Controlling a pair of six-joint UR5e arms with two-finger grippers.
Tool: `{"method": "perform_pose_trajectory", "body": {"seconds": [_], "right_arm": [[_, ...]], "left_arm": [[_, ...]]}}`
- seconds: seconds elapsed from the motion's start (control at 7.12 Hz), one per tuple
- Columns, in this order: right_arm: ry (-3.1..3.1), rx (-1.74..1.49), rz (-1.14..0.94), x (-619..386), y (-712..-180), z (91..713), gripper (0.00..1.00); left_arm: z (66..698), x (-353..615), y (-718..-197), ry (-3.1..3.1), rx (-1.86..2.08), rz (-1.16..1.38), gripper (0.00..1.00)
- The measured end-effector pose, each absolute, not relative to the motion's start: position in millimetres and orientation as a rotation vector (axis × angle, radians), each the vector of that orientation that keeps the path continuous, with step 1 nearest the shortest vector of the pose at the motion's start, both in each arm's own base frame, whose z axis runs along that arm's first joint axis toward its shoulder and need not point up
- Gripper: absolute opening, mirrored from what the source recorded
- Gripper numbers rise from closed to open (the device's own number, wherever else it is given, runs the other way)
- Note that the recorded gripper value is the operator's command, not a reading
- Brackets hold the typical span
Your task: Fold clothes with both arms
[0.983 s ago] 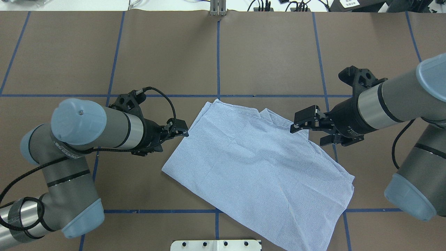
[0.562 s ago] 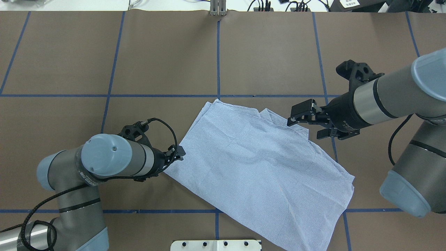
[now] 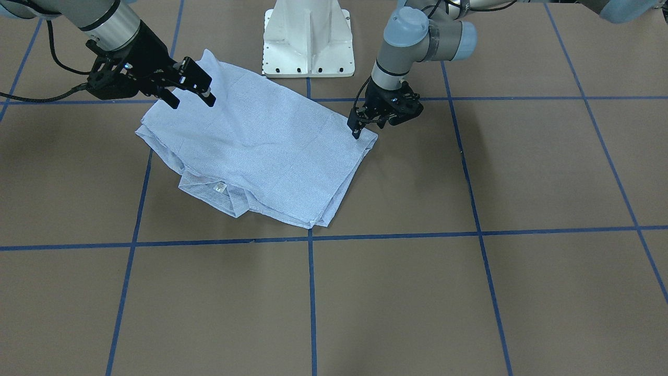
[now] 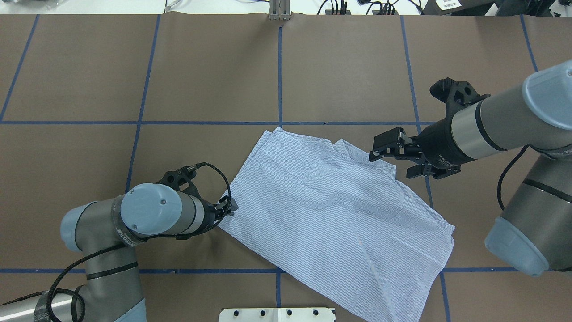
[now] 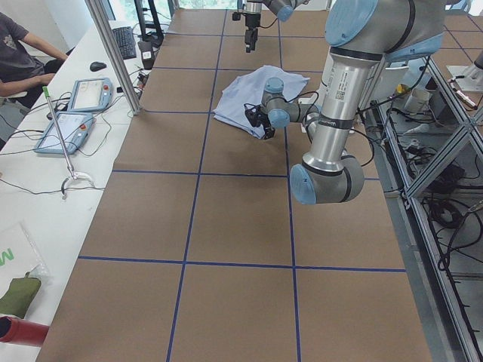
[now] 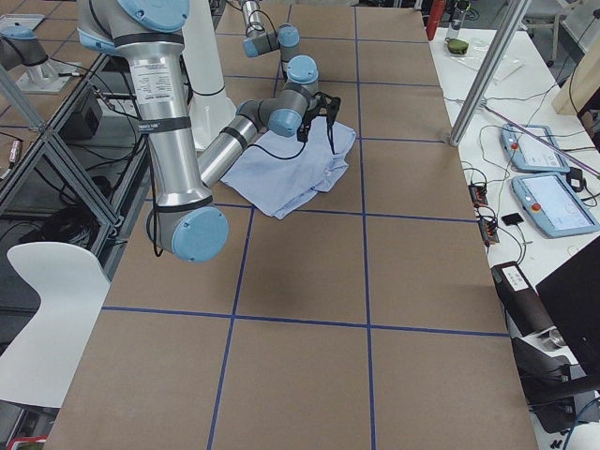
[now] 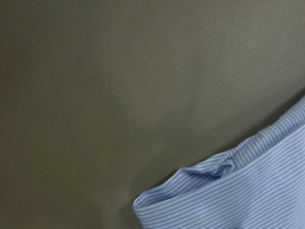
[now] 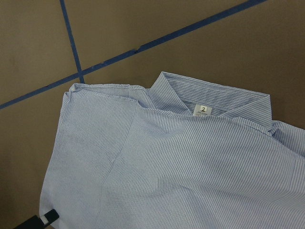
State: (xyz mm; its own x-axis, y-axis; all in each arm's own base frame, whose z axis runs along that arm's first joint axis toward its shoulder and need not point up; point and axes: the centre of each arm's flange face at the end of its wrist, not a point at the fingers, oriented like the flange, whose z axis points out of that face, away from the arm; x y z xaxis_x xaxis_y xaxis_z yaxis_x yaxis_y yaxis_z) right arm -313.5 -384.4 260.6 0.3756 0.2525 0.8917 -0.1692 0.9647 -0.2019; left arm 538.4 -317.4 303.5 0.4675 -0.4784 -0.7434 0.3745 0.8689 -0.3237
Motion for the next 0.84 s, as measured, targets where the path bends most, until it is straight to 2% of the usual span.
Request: {"method": "perform_pose_trajectory", "body": {"seconds": [0.56,0.84], "right_arm": [[-1.153,-0.082,0.271,-313.6,-384.8,261.7,1.00],[-1.152,-0.083,0.272,-314.4,-385.1,262.0,1.00]], "left_arm": [[302.8,533.8,-324.9,0.945,-0.112,-0.540,0.81],[305.0,534.5,-326.5,0.940,-0.106,-0.544,0.70]]}}
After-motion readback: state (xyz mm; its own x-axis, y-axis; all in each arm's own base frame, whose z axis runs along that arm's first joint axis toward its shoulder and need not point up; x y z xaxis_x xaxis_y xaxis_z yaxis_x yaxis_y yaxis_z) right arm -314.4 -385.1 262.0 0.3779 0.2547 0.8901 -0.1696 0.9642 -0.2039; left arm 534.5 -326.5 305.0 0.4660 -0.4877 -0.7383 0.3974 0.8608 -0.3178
